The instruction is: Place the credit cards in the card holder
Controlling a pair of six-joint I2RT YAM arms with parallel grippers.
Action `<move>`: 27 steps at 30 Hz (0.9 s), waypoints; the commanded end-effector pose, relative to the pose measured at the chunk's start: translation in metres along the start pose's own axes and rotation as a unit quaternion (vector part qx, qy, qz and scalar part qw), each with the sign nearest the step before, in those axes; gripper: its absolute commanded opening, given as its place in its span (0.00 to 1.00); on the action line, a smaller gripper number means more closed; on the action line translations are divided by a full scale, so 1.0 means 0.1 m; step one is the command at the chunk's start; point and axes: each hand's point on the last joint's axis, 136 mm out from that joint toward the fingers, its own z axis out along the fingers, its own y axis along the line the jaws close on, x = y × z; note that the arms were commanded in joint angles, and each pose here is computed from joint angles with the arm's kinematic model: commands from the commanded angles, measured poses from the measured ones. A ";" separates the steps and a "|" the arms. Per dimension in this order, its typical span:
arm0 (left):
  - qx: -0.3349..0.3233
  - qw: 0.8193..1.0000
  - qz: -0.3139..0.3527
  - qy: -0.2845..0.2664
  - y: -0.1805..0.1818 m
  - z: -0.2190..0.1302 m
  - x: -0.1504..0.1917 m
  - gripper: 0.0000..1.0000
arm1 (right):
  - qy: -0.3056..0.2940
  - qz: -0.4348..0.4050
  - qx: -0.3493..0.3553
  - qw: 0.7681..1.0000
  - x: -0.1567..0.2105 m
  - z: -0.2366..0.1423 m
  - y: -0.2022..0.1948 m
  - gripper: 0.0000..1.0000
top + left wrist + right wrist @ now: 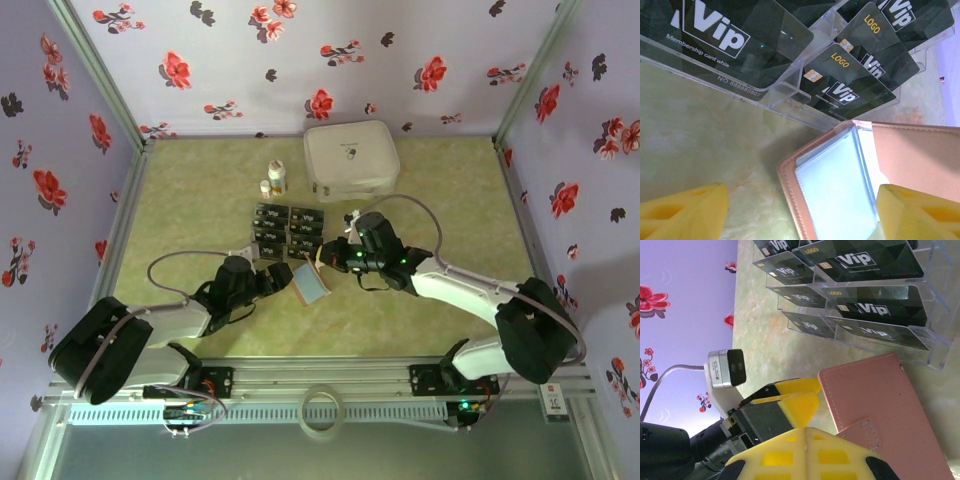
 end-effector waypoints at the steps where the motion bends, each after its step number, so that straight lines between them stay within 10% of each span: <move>1: -0.007 1.000 0.006 -0.016 0.03 -0.02 -0.07 0.78 | -0.022 -0.004 -0.006 1.000 -0.03 -0.06 0.01 0.00; 27: -0.067 0.993 0.070 0.067 -0.12 0.00 -0.02 0.80 | -0.067 0.046 0.127 0.988 0.05 -0.65 -1.20 0.00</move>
